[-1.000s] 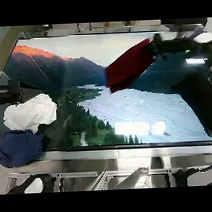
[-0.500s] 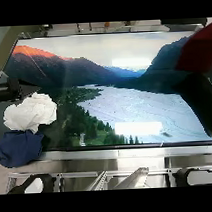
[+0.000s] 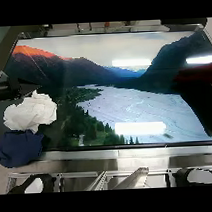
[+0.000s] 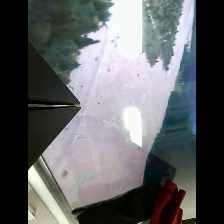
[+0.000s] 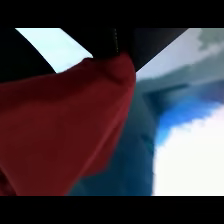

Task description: Fold the shirts.

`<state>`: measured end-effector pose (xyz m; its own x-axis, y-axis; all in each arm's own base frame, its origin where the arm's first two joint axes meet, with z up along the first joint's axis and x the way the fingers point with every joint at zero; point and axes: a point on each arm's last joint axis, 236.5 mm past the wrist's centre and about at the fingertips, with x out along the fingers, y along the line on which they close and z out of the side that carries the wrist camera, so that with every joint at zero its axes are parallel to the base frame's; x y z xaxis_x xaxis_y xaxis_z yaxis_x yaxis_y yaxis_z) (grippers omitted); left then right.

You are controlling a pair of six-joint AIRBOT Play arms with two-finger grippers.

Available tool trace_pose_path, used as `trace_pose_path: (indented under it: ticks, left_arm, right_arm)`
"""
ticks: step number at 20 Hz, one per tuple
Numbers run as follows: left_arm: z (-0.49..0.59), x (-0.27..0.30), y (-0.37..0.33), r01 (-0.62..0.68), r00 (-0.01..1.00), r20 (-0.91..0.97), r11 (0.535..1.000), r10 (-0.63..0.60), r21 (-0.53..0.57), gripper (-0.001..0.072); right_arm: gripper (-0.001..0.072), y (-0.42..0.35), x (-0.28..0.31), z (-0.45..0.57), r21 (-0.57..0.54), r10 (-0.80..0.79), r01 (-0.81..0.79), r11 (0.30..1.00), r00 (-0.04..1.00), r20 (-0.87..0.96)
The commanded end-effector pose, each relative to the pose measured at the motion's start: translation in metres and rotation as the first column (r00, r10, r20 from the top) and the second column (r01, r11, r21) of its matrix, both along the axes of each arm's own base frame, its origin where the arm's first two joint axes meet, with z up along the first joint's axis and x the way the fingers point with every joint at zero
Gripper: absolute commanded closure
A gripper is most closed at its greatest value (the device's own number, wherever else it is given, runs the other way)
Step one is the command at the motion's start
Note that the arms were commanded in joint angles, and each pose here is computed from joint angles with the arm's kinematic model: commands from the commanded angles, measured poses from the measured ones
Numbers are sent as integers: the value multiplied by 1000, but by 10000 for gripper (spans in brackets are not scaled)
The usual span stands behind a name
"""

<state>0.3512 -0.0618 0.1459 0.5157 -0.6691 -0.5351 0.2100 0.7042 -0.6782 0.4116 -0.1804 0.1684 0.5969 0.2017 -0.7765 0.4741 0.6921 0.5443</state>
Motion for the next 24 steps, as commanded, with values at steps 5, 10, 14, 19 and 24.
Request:
trace_pose_path:
  ticks: [5, 10, 14, 19, 24]
  left_arm:
    - [0, -1, -1, 17, 1000, 11, 1000, -17, 10, 689]
    - [-1, -8, -4, 48, 999, 3, 999, -48, 9, 689]
    - [-1, -10, -6, 58, 998, -3, 998, -58, 6, 690]
    - [2, -8, -7, 56, 998, 7, 998, -56, -2, 689]
    - [47, 6, -1, 77, 992, 99, 996, -82, 48, 417]
  right_arm:
    - [696, -19, -123, -69, -63, -118, 100, 993, 900, -420]
    - [694, -32, -174, -146, -67, -201, 197, 978, 811, -549]
    - [631, -23, -191, -190, -35, -204, 227, 973, 782, -589]
    - [8, -30, -209, -177, -69, -191, 193, 979, 735, -651]
    - [384, 8, -162, -90, 15, -86, 111, 994, 842, -532]
